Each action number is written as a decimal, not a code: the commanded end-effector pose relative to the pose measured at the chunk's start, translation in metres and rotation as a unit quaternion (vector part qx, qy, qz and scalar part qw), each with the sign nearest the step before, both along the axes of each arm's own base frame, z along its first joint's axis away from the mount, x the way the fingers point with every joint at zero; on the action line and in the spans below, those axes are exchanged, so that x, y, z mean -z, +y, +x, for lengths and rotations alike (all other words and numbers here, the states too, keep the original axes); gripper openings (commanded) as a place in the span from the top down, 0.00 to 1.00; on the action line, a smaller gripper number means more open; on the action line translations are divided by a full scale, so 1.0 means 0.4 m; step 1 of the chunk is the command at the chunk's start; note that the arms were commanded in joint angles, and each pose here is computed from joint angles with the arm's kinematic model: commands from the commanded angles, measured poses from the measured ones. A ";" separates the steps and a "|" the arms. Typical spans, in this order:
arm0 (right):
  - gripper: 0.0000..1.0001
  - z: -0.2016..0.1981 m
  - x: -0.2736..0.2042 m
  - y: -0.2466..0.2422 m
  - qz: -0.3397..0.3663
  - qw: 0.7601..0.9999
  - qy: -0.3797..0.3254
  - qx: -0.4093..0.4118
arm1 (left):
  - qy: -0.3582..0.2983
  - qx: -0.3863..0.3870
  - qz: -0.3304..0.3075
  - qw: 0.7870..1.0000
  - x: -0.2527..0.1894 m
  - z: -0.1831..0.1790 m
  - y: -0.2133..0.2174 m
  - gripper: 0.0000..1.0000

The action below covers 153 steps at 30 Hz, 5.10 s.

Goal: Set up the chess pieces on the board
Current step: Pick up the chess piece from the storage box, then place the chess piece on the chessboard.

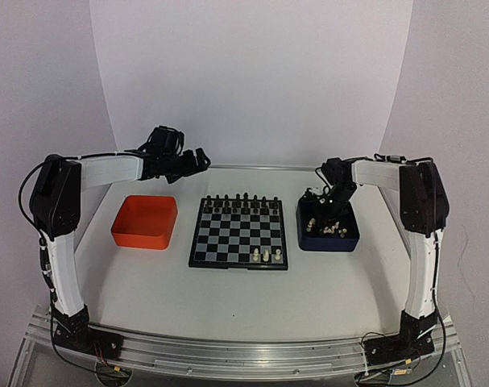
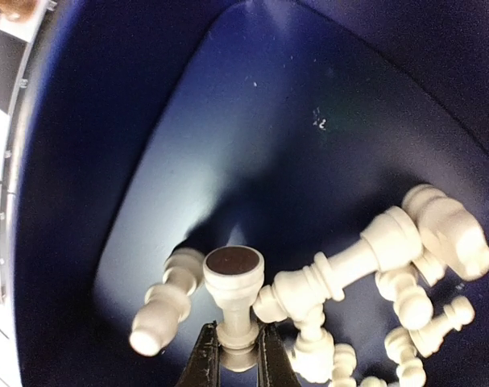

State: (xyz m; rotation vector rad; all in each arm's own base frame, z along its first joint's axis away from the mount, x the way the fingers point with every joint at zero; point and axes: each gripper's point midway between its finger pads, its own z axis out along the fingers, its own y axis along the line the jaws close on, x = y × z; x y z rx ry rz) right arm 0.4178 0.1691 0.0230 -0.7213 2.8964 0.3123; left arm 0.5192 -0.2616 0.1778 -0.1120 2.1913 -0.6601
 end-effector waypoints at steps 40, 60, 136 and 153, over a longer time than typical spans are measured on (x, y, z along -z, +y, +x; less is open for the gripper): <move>0.98 -0.171 -0.391 0.239 0.215 0.960 -0.088 -0.157 | -0.070 0.390 -0.102 0.912 -0.235 -0.289 -0.388 0.00; 0.99 -0.291 -0.450 0.357 0.267 0.932 -0.074 -0.232 | 0.018 0.531 -0.180 0.828 -0.184 -0.540 -0.454 0.07; 0.31 -0.195 -0.776 0.561 0.592 0.804 0.020 0.050 | -0.247 0.346 -0.258 0.868 -0.441 -0.521 -0.276 1.00; 0.55 -0.206 -0.808 0.589 0.628 0.775 0.066 0.023 | -0.252 0.319 -0.259 0.876 -0.437 -0.497 -0.268 1.00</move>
